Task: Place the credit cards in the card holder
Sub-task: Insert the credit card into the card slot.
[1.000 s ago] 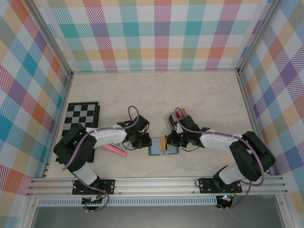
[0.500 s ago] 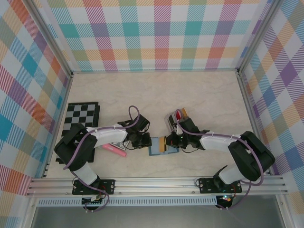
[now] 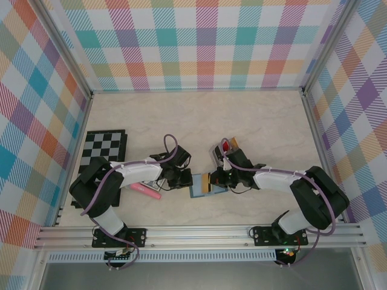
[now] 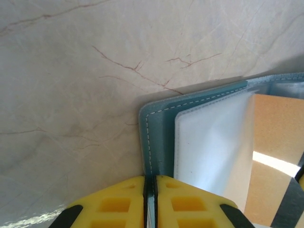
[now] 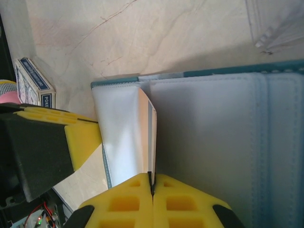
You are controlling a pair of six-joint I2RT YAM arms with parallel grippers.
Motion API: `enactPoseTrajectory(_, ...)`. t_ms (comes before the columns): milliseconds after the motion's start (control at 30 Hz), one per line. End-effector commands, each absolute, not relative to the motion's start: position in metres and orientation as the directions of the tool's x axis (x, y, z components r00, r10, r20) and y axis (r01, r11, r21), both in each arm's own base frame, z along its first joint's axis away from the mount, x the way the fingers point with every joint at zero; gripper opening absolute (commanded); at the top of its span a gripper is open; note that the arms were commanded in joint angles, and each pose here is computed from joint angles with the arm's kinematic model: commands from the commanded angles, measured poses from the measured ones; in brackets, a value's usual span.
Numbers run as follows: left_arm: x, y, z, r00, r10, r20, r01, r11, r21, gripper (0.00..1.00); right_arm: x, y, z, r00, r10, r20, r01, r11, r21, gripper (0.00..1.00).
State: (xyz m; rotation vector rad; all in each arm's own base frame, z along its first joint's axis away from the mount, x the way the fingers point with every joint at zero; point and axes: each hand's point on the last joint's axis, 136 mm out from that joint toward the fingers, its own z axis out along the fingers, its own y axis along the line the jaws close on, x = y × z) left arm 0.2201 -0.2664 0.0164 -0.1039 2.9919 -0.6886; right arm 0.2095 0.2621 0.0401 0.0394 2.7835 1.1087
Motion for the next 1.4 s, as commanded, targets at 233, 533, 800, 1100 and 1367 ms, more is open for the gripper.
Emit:
enactPoseTrajectory(233,0.208,-0.280,-0.005,-1.000,-0.009,-0.024,0.002,0.897,-0.442,0.08,0.184,0.253,0.029,-0.997,0.046,-0.055,-0.001,0.749,0.663,0.06)
enactPoseTrajectory(533,0.205,-0.282,-0.007,-1.000,0.003,-0.016,0.010,0.897,-0.442,0.08,0.192,0.269,0.029,-0.998,0.051,-0.038,0.009,0.706,0.708,0.09)
enactPoseTrajectory(800,0.205,-0.279,-0.007,-1.000,0.003,-0.021,0.012,0.903,-0.429,0.08,0.191,0.260,0.023,-0.999,0.038,-0.034,0.007,0.764,0.645,0.15)
enactPoseTrajectory(1100,0.205,-0.280,-0.007,-1.000,0.011,-0.021,0.019,0.901,-0.433,0.07,0.195,0.249,0.030,-0.997,0.042,-0.062,-0.002,0.807,0.591,0.26)
enactPoseTrajectory(1367,0.204,-0.282,-0.006,-1.000,0.016,-0.022,0.024,0.898,-0.440,0.07,0.199,0.265,0.026,-0.999,0.035,-0.029,0.010,0.783,0.622,0.13)
